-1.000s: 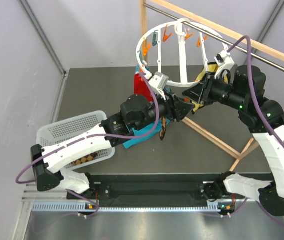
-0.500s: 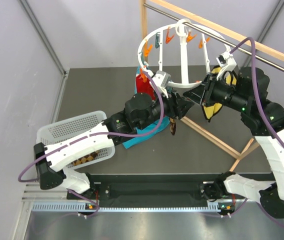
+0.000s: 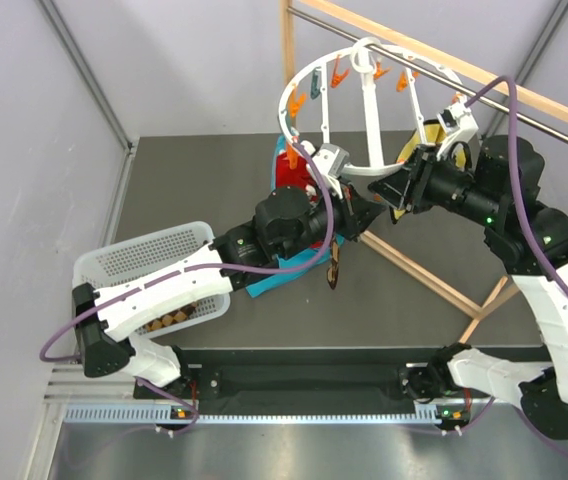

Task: Clip the socks to the hanger
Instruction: Open the clamp at the hanger.

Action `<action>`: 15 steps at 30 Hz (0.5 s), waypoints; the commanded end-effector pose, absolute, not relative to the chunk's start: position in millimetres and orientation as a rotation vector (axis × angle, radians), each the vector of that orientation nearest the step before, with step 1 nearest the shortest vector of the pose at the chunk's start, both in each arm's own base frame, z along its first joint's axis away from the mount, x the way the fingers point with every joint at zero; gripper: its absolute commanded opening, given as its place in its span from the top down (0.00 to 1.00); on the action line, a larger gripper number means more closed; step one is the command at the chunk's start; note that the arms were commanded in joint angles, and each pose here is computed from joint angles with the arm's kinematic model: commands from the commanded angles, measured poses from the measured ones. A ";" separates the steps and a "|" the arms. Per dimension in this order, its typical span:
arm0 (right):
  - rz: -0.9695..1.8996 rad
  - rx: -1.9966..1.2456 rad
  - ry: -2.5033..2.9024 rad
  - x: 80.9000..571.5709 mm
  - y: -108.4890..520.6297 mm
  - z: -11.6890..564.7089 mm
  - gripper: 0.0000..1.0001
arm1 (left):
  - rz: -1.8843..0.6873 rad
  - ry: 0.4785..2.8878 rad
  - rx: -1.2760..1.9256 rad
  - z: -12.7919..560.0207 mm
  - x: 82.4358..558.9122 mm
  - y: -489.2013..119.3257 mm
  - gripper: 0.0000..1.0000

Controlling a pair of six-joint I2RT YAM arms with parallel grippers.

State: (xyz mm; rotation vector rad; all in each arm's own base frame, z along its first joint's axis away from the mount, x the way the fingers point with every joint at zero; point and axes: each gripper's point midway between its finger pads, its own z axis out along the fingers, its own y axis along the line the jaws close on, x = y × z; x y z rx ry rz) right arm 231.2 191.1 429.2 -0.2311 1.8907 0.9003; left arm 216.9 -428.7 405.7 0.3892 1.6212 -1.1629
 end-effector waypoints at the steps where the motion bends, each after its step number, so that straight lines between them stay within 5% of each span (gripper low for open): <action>1: 0.942 -0.250 1.839 218.6 191.4 444.8 0.61 | -1.208 1.514 0.313 442.7 222.3 -422.6 1.00; 7: 0.912 -0.236 1.828 224.8 188.9 448.6 0.47 | -1.203 1.505 0.296 445.8 222.3 -416.7 1.00; 15: 0.861 -0.249 1.788 230.1 184.2 453.9 0.44 | -1.189 1.531 0.305 435.7 223.8 -418.7 1.00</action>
